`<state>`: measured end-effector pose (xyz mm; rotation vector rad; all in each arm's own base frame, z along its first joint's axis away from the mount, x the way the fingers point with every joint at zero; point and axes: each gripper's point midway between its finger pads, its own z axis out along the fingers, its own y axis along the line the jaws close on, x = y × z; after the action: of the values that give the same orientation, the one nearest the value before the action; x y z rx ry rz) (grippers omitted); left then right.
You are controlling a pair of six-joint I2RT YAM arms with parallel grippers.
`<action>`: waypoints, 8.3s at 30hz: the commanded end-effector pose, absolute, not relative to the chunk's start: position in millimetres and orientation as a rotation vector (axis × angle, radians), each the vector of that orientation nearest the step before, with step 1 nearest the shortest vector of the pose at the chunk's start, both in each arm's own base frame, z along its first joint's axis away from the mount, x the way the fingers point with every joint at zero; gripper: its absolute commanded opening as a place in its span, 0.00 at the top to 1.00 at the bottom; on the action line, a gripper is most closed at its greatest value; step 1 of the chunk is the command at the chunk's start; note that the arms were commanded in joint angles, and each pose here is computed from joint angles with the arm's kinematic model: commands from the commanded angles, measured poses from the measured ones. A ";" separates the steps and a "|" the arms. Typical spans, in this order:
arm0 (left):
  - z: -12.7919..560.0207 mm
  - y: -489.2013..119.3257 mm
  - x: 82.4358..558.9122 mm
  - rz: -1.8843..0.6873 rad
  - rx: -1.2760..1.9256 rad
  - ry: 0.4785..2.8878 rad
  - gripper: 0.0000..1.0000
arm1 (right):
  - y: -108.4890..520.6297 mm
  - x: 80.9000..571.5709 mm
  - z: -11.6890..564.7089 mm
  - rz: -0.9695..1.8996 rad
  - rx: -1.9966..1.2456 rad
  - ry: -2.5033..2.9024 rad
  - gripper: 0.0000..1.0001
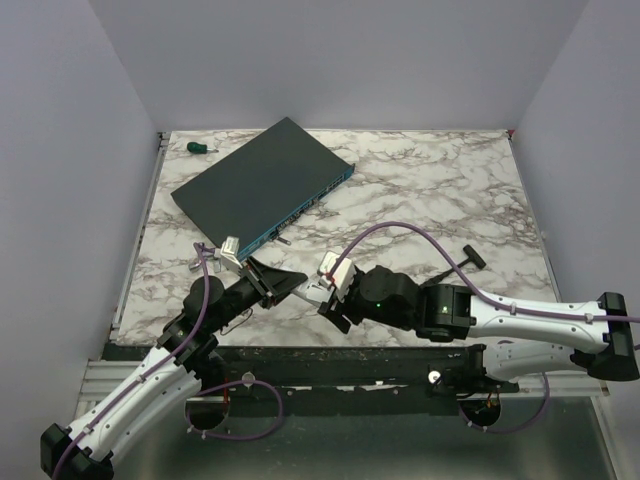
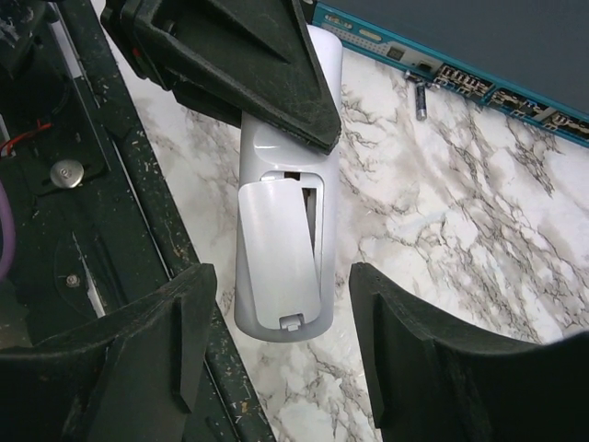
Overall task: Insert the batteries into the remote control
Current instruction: Remove the battery cover from the center of the board, then place the battery cover at the center of the board, then pick up the battery from the center of the board, then load the battery into the remote control.
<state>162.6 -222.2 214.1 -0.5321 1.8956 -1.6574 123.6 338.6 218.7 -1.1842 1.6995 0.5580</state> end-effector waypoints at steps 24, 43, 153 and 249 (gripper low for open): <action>228.6 -222.1 157.1 -1.735 -0.502 1.826 1.00 | 342.2 128.9 220.2 0.529 -1.169 1.703 0.59; 225.6 -221.1 158.6 -1.724 -0.513 1.829 1.00 | 344.2 127.5 220.5 0.555 -1.154 1.697 0.84; 307.2 -140.0 124.3 -1.296 -0.339 1.709 1.00 | 432.9 334.9 18.0 0.502 -0.971 2.039 0.44; 329.1 -186.0 116.0 -1.503 -0.029 1.598 1.00 | 261.4 46.0 296.0 1.226 -1.321 0.874 0.99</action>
<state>122.5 -180.0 318.9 -0.1132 1.6473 -1.4608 52.7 264.9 301.9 -1.2338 0.9889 1.2912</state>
